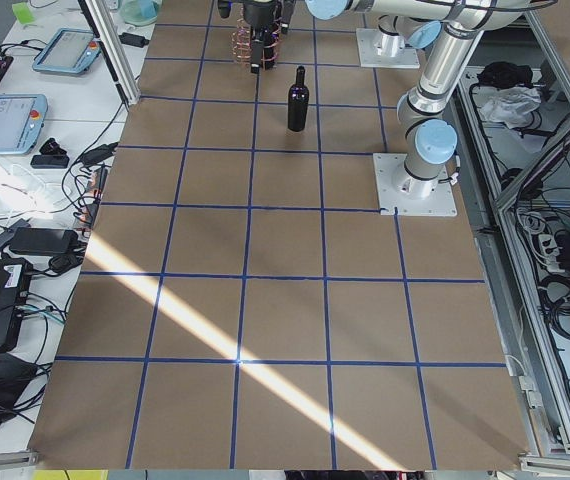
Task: Place wine into wine basket
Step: 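Lower the right gripper over the standing bottle and grasp its neck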
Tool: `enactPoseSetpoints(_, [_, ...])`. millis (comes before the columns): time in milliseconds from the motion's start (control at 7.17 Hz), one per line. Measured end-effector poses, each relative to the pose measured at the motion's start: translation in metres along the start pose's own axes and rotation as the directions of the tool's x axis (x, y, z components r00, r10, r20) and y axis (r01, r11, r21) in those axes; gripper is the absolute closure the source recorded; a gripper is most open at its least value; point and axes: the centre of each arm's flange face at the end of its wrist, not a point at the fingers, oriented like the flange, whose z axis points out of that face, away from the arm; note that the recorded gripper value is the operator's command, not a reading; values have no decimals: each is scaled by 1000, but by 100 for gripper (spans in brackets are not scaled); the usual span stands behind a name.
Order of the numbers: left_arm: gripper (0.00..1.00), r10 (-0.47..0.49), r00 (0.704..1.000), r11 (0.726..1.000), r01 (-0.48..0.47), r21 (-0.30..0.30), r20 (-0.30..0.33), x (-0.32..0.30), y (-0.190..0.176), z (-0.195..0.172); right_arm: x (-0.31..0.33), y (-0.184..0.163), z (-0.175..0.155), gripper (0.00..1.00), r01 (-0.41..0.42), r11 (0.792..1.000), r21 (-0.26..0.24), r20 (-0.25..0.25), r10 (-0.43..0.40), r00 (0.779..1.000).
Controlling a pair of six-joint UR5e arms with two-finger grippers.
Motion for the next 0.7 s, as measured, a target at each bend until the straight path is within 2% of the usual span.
enactPoseSetpoints(279, [0, 3, 1000, 1000, -3, 3, 7, -1, -12, 2, -33, 17, 26, 1, -22, 1000, 1, -29, 22, 999])
enactPoseSetpoints(698, [0, 4, 1000, 1000, -5, 13, 10, 2, -19, 7, -63, 36, 56, 1, -55, 998, -12, -36, 55, 998])
